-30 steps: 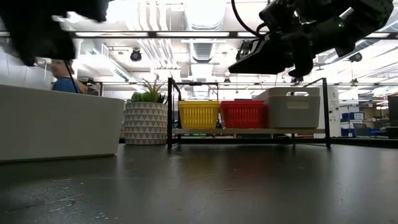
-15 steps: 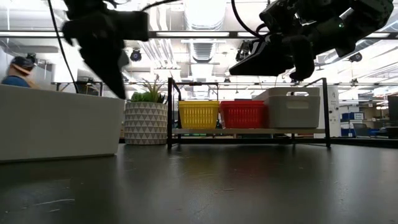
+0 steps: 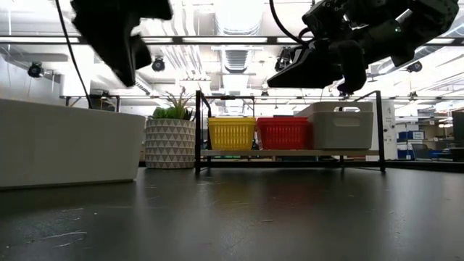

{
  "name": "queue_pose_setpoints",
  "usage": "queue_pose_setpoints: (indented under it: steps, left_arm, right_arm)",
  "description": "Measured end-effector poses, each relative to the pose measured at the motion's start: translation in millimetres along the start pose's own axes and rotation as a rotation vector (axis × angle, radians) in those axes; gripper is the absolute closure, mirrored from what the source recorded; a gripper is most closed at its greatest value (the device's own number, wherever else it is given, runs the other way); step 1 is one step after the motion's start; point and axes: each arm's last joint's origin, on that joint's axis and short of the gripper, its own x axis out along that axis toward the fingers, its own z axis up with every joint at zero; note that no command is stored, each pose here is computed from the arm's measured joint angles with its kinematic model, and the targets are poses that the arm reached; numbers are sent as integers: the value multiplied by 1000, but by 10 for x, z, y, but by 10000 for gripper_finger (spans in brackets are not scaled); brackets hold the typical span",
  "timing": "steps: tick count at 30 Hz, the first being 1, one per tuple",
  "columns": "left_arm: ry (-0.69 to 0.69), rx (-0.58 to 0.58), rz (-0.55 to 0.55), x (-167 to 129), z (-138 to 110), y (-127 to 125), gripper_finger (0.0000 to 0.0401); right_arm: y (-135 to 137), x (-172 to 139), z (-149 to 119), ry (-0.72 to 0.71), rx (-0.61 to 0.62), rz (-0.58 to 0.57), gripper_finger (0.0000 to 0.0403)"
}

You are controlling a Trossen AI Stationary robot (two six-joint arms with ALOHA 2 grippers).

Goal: Stack baskets on shelf by color
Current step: Stack the gray bin on top of the gray bin on the shelf

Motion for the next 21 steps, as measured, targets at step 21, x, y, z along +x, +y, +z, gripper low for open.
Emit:
queue_pose_setpoints:
  steps: [21]
  left_arm:
    - [-288, 285, -145, 36, 134, -68, 401]
  right_arm:
    - [0, 1, 4, -6, 27, 3, 394]
